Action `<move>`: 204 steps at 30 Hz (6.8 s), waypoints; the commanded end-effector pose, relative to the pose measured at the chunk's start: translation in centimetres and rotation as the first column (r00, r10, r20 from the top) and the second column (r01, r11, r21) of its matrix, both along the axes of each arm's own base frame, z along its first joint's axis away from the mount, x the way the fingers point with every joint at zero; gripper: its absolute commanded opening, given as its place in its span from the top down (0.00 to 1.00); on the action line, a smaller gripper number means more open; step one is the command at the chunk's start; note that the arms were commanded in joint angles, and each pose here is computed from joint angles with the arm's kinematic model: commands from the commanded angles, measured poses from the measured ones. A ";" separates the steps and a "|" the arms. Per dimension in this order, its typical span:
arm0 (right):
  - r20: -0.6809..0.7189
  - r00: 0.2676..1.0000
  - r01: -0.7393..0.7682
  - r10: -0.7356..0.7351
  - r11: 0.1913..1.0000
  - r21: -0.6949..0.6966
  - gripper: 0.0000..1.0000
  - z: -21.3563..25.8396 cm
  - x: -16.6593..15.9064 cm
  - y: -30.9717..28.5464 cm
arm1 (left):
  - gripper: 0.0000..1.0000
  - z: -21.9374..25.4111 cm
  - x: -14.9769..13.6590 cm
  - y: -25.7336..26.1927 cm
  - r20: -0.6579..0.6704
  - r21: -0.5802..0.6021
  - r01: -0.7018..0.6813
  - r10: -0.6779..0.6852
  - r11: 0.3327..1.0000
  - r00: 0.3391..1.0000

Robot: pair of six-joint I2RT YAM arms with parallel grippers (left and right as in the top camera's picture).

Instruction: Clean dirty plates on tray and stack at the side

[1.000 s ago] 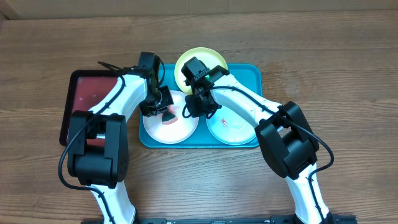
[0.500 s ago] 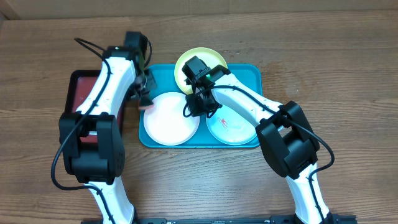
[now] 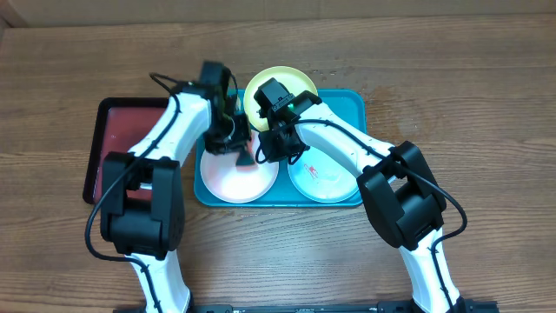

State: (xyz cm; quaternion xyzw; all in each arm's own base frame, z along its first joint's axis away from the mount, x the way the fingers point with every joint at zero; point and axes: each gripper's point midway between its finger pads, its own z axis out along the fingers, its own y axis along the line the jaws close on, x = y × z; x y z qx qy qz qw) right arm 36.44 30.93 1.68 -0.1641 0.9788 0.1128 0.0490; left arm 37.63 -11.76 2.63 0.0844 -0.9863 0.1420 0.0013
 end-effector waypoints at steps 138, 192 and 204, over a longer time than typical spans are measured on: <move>0.521 0.850 0.077 -0.073 0.997 0.013 0.14 6.9 16.0 -11.1 | 0.96 10.3 0.2 24.7 0.171 0.237 -0.627 0.603 0.742 0.779; 0.409 0.895 -0.214 0.177 0.976 0.045 0.63 0.3 10.5 1.7 | 0.96 10.3 0.7 23.7 0.159 0.182 -0.599 0.577 0.780 0.801; 0.268 0.962 -0.067 0.048 0.996 0.060 0.92 -1.0 8.3 0.6 | 0.96 10.4 1.6 19.5 0.149 0.154 -0.495 0.475 0.855 0.867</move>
